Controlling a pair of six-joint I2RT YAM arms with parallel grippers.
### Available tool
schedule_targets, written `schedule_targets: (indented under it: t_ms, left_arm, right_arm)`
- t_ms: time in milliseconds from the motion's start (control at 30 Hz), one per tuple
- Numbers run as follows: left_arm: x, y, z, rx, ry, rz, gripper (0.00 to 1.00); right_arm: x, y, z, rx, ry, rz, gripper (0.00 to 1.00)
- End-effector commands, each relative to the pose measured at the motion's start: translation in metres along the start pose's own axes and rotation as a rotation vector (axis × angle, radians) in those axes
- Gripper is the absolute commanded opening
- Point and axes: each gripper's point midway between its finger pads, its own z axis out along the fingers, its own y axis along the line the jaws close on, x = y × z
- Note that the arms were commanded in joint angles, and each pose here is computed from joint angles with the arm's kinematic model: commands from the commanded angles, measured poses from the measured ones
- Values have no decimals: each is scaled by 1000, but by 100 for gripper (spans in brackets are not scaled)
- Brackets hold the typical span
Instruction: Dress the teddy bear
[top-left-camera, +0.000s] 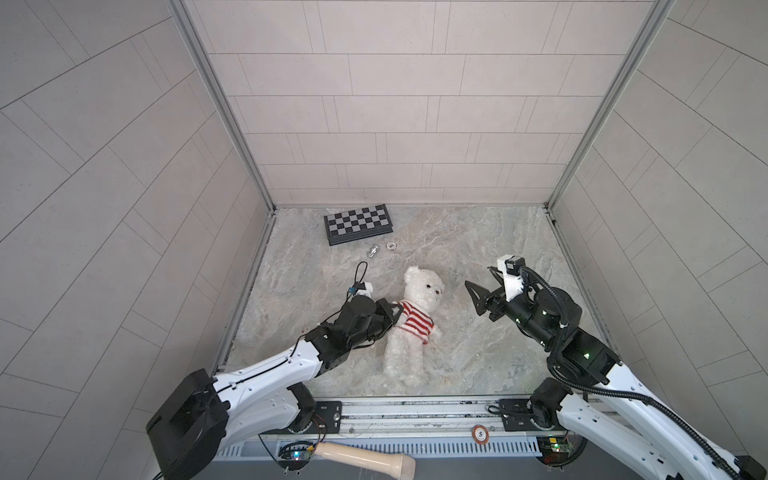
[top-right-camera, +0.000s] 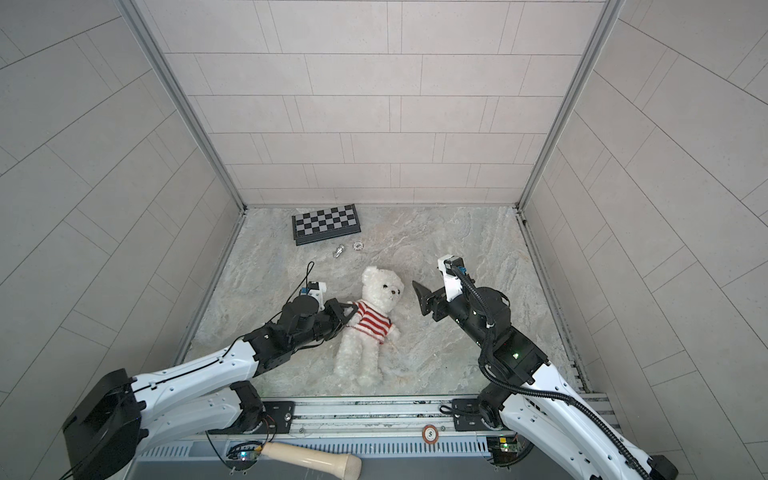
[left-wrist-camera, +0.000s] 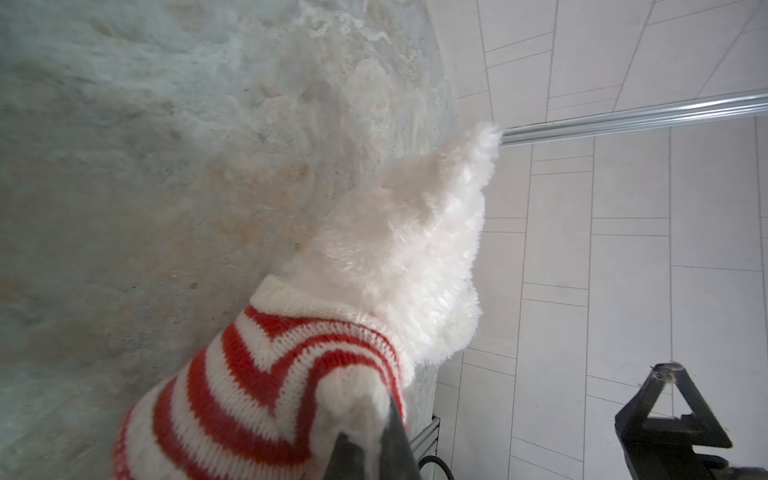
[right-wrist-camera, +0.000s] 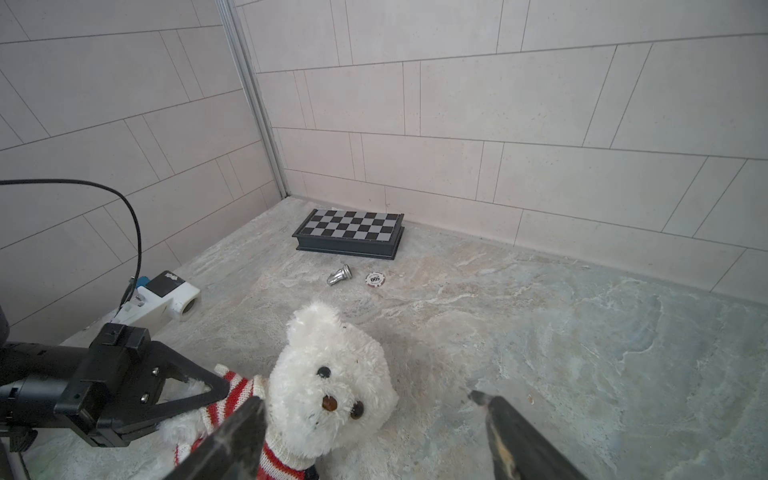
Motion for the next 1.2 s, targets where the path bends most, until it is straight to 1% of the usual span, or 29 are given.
schedule_targets:
  t_ms: [0,133,167,267,333,367,433,500,533,567,600,667,733,767,867,1000,1033,1167]
  left_arm:
    - [-18,11,-3,-4,-70,-7,0]
    - [-27,32,-8,-64,-108,17,0]
    - [-28,38,-10,-79,-118,26,4]
    - [-34,58,-16,-153,-142,55,19]
    - [-38,66,-20,-177,-151,84,36]
    - [-40,67,-23,-193,-153,117,45]
    - [-44,65,-29,-230,-150,188,59]
    - [-46,60,-37,-267,-134,278,66]
    - [-48,57,-44,-289,-131,322,68]
    - [-51,53,-52,-315,-137,371,68]
    - [-53,51,-58,-331,-139,408,66]
    - [-56,40,-70,-337,-139,483,55]
    - [-55,29,-75,-326,-128,521,48]
    - [-53,22,-74,-306,-115,535,46]
    - [-40,2,-61,-246,-48,573,45]
    - [-17,-26,-37,-217,42,676,41]
    - [-13,-25,-31,-239,58,688,38]
    - [-9,-2,-16,-325,88,679,32]
  right_arm:
    - [18,-4,7,15,26,45,86]
    - [48,1,18,-21,84,126,85]
    - [56,2,20,-29,93,146,86]
    - [79,4,25,-49,124,160,86]
    - [93,9,28,-80,168,144,86]
    - [100,11,30,-88,195,134,86]
    - [108,18,34,-123,240,109,87]
    - [110,26,37,-155,267,91,85]
    - [109,31,39,-169,269,82,84]
    - [107,35,40,-180,269,72,83]
    - [104,40,41,-190,266,65,82]
    - [100,48,47,-203,257,51,80]
    - [98,59,54,-227,258,40,75]
    - [98,65,59,-232,266,27,73]
    - [101,78,75,-231,299,-9,68]
    - [105,91,89,-254,314,14,61]
    - [106,94,91,-259,315,25,60]
    - [121,104,99,-280,344,46,53]
